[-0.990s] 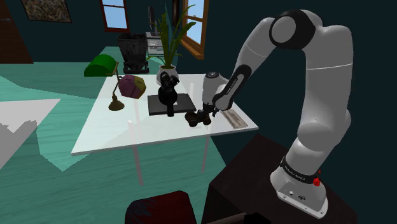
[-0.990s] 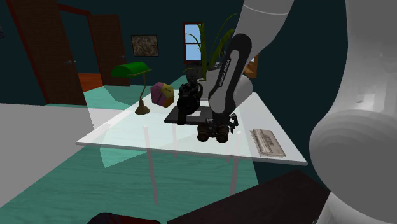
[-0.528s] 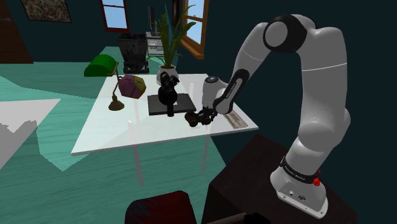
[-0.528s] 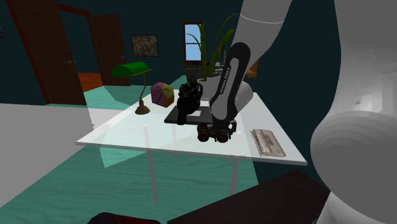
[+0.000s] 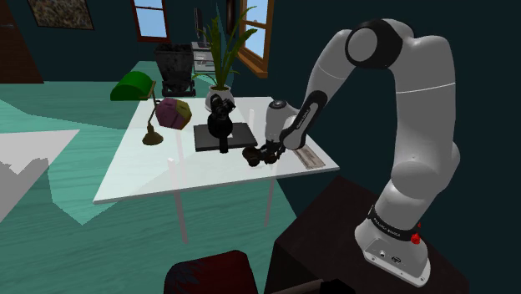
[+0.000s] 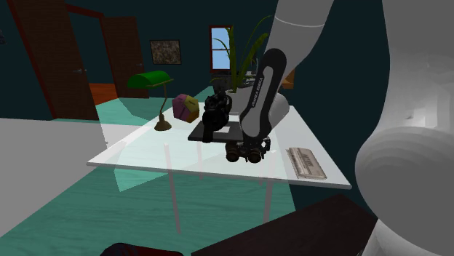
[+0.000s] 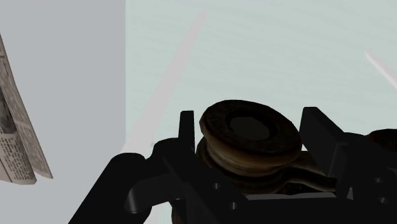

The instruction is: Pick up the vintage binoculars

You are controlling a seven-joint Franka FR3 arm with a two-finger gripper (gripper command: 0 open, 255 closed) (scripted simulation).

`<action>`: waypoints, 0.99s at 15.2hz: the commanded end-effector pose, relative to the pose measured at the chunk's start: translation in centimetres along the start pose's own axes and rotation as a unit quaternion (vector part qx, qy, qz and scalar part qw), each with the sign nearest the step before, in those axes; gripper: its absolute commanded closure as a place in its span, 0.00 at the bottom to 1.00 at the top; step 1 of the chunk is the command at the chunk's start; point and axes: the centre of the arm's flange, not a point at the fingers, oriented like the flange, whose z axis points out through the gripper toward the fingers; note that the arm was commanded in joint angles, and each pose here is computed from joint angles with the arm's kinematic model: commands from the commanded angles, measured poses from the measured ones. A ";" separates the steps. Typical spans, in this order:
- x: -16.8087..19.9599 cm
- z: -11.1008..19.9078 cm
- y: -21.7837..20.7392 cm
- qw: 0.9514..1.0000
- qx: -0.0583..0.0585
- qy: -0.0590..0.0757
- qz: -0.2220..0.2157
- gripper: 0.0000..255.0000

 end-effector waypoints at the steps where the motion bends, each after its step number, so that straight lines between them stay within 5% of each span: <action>1: 0.1 -0.5 0.0 1.000 0.000 0.000 0.000 1.00; 15: 1.5 -7.6 1.3 1.000 0.000 0.000 0.000 1.00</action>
